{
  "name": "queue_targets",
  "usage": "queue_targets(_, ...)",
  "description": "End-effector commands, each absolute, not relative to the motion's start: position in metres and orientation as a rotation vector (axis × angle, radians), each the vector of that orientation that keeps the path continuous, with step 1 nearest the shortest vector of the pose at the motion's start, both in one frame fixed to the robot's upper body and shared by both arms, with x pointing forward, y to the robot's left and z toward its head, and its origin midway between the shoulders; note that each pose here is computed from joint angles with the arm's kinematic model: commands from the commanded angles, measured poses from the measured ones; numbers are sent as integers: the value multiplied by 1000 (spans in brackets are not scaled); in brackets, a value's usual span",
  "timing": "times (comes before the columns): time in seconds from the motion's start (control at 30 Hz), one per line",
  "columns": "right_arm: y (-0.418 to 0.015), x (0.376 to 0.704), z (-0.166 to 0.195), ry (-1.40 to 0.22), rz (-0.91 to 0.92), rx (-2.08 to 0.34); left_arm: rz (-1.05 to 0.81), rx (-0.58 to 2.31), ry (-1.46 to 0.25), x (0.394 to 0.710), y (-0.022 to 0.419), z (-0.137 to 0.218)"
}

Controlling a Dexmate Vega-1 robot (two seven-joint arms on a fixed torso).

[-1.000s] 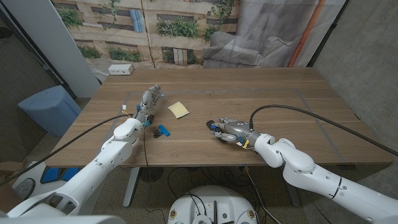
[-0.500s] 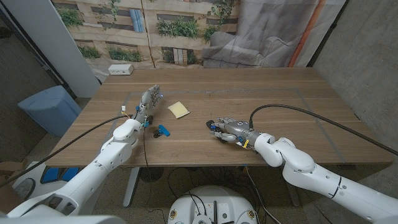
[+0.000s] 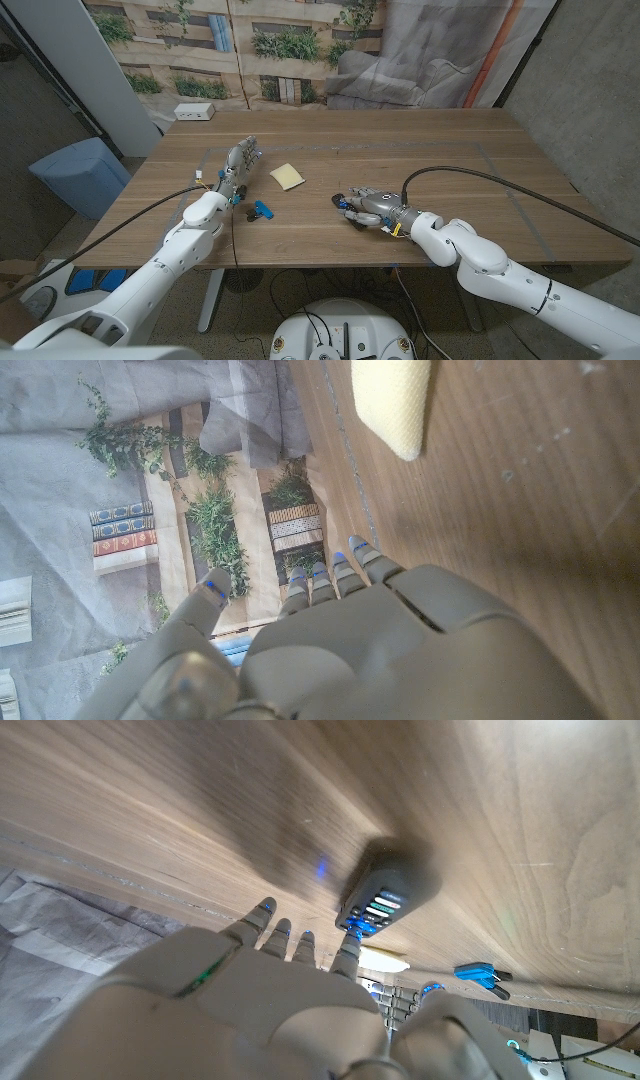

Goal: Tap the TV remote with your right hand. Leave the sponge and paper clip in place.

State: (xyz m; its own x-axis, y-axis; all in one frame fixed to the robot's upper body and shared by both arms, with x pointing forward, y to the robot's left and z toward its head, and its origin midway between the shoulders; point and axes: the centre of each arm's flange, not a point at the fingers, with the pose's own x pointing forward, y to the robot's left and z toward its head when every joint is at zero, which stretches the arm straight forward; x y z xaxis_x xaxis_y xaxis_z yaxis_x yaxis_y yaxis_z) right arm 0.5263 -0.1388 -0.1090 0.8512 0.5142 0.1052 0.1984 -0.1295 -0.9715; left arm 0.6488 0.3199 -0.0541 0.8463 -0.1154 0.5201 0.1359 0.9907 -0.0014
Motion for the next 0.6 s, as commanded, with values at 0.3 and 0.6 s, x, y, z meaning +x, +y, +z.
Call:
queue_targets(0.3,-143,521,-86,-617,256,-1634,-126,-49,-545,651,319,-57)
queue_targets(0.6,-147,516,-73,-665,197,-1616,-138,-42,-567,652,317,-51)
